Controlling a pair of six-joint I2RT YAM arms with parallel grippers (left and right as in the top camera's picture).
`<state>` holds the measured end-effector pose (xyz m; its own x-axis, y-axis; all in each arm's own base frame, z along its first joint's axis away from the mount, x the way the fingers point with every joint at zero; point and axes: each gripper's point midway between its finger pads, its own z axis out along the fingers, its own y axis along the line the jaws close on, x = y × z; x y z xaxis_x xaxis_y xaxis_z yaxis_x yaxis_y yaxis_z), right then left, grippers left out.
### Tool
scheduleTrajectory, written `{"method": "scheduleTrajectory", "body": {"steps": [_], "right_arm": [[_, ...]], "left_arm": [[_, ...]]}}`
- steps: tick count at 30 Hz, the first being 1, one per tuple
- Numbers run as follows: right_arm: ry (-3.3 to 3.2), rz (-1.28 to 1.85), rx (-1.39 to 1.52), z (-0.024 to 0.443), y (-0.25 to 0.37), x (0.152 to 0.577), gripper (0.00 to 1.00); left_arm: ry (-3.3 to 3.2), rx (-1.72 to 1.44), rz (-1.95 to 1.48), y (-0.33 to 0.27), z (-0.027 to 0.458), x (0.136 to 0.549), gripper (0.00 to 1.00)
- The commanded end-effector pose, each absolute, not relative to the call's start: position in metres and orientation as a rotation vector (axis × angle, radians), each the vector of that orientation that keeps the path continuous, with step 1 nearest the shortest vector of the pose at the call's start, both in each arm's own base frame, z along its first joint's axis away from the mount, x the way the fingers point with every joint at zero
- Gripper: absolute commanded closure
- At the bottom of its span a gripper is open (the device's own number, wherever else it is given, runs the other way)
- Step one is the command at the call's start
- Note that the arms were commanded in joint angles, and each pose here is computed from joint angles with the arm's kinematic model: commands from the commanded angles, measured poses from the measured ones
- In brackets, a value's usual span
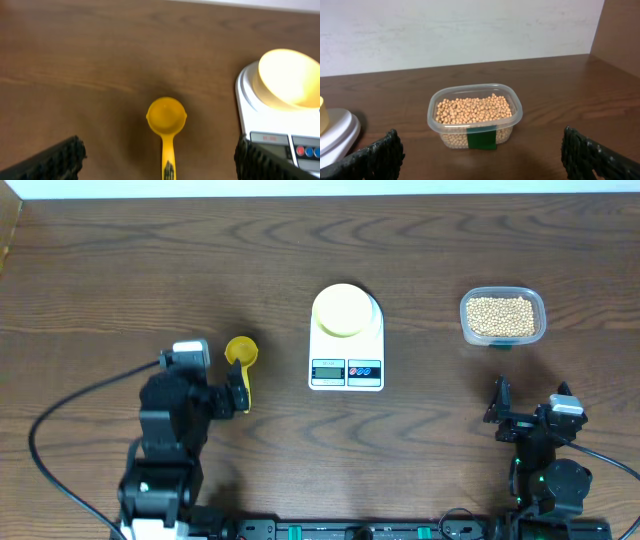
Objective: Scoop item into bowl and weigh 50g on scale
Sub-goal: 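Move the left gripper forward over the yellow scoop handle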
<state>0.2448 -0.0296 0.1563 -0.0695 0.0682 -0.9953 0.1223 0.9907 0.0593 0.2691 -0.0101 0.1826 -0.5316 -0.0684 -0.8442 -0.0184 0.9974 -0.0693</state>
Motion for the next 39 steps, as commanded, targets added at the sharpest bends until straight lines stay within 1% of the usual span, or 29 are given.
{"method": "scheduleTrajectory", "body": {"steps": [1, 15, 20, 24, 39], "right_arm": [[1.642, -0.050, 0.133, 0.156, -0.028, 0.245, 0.01], [1.642, -0.050, 0.133, 0.156, -0.028, 0.245, 0.01], [1.642, -0.050, 0.133, 0.156, -0.028, 0.245, 0.01], [1.642, -0.050, 0.133, 0.156, -0.028, 0.245, 0.01], [1.642, -0.050, 0.133, 0.156, -0.028, 0.245, 0.01]], "left_arm": [[2.175, -0.070, -0.076, -0.011, 0.206, 0.280, 0.02], [2.493, -0.079, -0.050, -0.012, 0.224, 0.290, 0.02], [2.596, -0.081, -0.037, -0.011, 0.222, 0.293, 0.02], [2.673, -0.083, -0.029, -0.011, 0.211, 0.294, 0.02], [2.929, -0.094, 0.076, -0.002, 0.144, 0.303, 0.02]]}}
